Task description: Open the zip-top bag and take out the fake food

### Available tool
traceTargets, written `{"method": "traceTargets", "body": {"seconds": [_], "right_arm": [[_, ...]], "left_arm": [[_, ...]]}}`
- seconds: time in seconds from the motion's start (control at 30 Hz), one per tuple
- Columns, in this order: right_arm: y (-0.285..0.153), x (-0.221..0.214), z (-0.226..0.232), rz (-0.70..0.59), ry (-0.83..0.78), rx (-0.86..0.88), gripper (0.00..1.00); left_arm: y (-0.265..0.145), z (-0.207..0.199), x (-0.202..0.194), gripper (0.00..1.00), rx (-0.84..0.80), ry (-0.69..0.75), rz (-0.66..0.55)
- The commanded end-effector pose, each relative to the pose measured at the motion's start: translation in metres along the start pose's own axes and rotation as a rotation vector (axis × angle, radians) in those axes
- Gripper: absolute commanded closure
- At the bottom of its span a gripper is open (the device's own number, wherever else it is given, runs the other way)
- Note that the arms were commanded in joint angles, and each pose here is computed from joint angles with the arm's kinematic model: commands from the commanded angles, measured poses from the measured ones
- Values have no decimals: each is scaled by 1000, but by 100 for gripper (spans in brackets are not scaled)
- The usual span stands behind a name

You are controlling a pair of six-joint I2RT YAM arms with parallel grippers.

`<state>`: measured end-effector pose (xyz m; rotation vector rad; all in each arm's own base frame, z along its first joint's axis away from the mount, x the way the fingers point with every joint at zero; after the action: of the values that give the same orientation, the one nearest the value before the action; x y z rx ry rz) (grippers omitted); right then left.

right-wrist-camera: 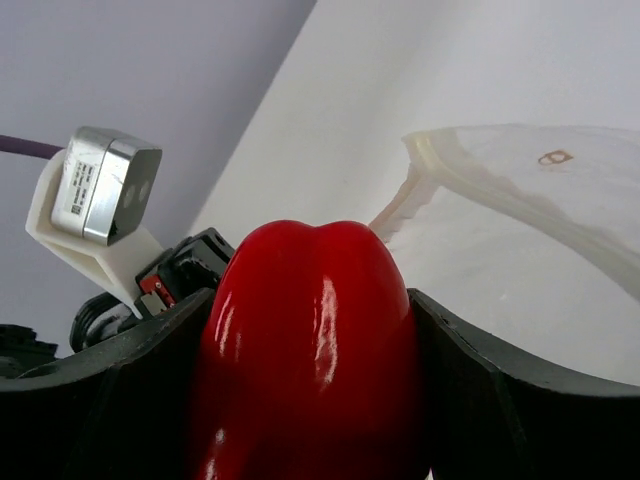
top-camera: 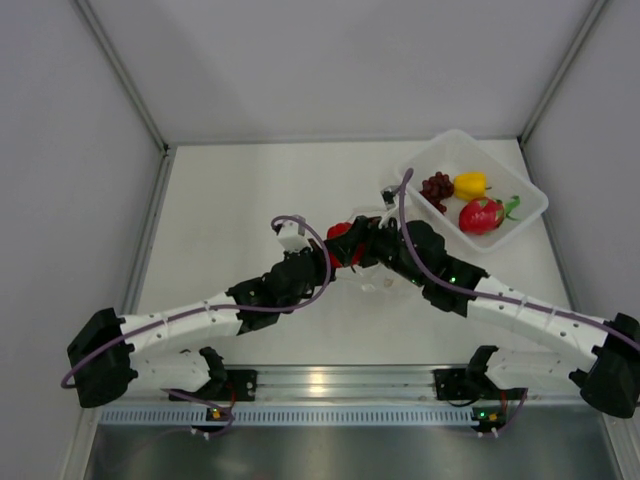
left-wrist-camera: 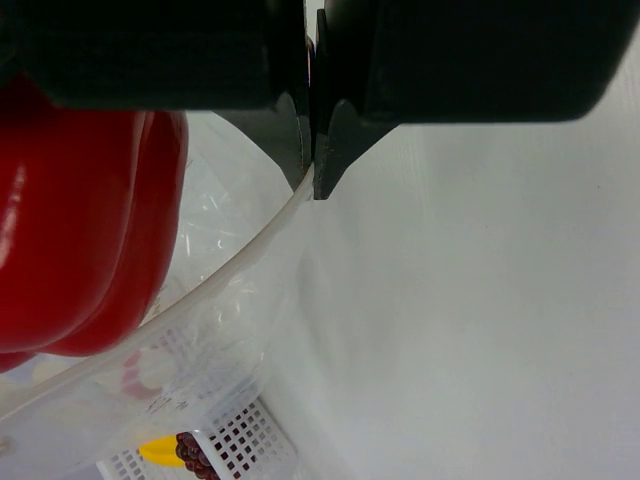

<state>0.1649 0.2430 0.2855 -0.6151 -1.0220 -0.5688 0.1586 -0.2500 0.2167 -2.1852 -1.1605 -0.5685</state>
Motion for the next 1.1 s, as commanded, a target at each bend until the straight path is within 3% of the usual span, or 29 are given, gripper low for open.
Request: {"method": "traceTargets", "body": {"seconds": [0.0, 0.27, 0.47, 0.67, 0.93, 0.97, 1.07], "right_arm": [[-2, 34, 16, -230, 208, 132, 64], [-12, 40, 25, -339, 399, 261, 65], [-33, 57, 44, -382, 492, 550, 66], [-42, 64, 54, -321, 654, 776, 68], [-32, 69, 72, -110, 696, 1009, 69], [-27, 63, 71, -69, 759, 1024, 69], [-29, 61, 73, -79, 745, 1073, 72]], "left_arm": [[-2, -6, 2, 100, -14, -25, 13], [1, 16, -1, 100, 102, -30, -50], [9, 25, -8, 100, 165, -34, -53], [12, 19, -9, 100, 153, -35, -31], [8, 8, -4, 100, 109, -79, -18], [5, 5, 0, 100, 99, -96, -27], [2, 0, 7, 100, 84, -107, -55]]}}
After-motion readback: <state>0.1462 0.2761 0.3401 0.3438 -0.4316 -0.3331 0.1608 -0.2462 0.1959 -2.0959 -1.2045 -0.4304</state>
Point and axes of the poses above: each gripper's point midway between its finger pads, its own y axis out along the fingers, its own z axis along the line the jaws close on, x = y × z, the point moved 10 cm from there along -y, back along the fingers, and after that the axes turned 11 degrees about -y, right-handed, at the moved point
